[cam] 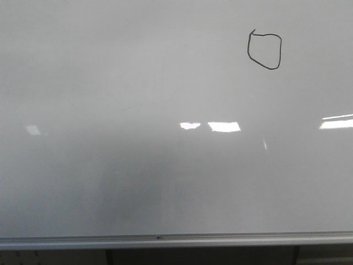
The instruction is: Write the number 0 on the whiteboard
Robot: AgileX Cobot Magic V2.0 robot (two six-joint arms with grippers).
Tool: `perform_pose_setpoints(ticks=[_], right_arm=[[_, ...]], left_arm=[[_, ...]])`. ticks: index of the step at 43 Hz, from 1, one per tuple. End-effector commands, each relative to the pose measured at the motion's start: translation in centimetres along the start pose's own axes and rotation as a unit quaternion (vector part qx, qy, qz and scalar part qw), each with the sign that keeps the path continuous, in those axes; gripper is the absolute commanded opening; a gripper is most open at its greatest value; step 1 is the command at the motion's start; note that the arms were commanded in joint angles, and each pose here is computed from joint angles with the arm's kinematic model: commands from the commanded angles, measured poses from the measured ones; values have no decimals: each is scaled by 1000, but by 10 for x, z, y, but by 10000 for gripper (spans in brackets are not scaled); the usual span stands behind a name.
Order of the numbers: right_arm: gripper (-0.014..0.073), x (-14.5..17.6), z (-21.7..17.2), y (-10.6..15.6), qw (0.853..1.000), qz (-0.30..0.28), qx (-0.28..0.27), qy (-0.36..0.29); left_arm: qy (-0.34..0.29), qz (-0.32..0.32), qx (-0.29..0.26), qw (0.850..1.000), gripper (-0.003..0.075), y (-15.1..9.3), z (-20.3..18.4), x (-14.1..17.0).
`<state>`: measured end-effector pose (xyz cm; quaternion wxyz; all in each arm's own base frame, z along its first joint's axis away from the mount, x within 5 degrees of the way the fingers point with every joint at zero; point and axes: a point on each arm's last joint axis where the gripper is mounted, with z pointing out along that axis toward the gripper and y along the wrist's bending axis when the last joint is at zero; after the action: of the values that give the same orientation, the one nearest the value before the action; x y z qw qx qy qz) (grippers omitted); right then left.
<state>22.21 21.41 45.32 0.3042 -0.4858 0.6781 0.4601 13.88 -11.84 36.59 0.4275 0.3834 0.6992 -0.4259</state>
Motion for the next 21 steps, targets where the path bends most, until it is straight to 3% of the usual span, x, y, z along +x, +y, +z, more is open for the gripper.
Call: perform_pose_setpoints(ticks=[1, 4, 11, 17, 21], right_arm=[[430, -14, -13, 24, 998, -16, -38, -42], [477, -16, -15, 26, 998, -19, -32, -52], [490, -21, -41, 26, 996, -30, 21, -86], [488, -16, -71, 24, 991, -38, 92, -88], [480, -5, -89, 25, 983, -33, 149, -98]], left_arm=[[-31, 5, 5, 999, -19, -5, -4, -13], [-27, 8, 3, 1000, -19, -5, -4, -12], [-21, 16, -16, 1000, -19, -1, -4, -11], [-16, 14, -104, 994, -19, 14, -6, -10], [-13, -3, -193, 981, -19, 30, -11, -10]])
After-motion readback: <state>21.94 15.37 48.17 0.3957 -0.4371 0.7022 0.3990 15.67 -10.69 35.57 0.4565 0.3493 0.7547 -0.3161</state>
